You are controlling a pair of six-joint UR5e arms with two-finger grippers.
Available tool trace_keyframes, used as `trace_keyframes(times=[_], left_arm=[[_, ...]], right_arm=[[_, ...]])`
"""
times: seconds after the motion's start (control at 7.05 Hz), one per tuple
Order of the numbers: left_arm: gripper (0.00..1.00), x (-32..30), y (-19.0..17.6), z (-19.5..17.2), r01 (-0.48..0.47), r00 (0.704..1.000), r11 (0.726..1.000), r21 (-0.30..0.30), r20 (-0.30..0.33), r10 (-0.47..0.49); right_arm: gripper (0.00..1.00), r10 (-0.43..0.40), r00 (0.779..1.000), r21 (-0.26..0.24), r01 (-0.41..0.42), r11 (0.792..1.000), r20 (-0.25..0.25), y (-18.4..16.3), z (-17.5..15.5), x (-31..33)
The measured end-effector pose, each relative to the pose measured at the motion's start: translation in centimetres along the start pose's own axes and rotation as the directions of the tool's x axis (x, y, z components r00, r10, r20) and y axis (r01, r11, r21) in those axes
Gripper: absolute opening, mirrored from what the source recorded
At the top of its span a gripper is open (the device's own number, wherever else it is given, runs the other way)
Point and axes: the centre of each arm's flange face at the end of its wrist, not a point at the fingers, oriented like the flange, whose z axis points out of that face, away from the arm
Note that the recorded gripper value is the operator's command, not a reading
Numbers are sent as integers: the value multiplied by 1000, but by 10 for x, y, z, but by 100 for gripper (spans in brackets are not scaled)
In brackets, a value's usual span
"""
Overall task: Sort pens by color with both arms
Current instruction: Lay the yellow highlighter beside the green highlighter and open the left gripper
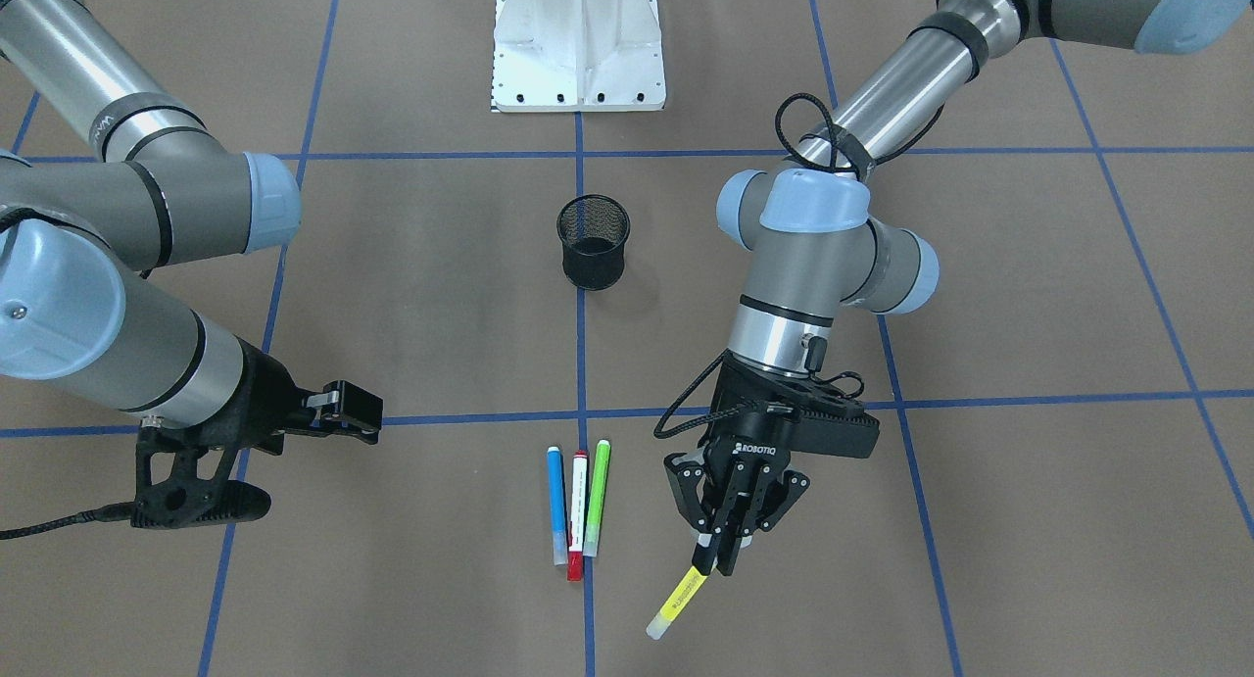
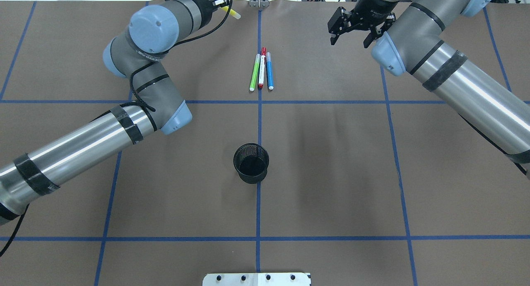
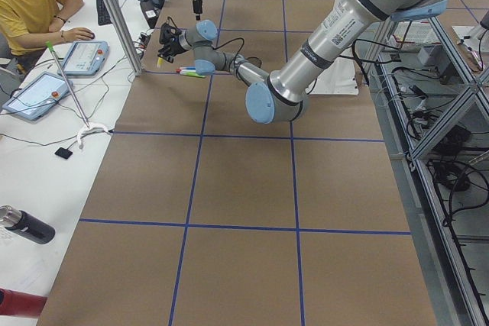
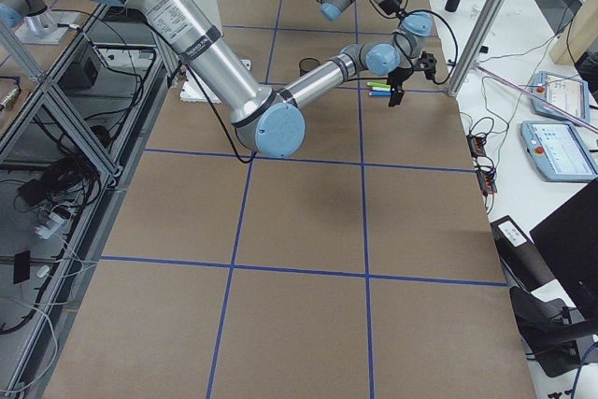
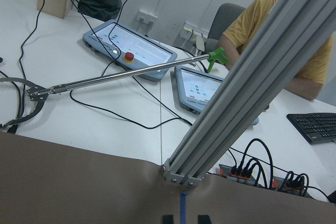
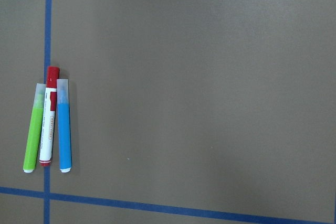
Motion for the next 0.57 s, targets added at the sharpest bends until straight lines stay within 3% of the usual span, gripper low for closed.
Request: trace_keyframes(times=[0.14,0.43,0.57], left_arm=[[0,-4,36,5,19,1000,999,29,0,-19],[0,-8,88,5,20,1000,999,30,7,-20],[25,-11,100,3,17,1000,1000,23,7,-18]], right_arm=[[99,-6,1000,-2,6,1000,-2,0,2,2],[99,-18,1000,-3,18,1000,-4,1,6,9],[99,-20,1000,-2,20,1000,-4,1,7,10]])
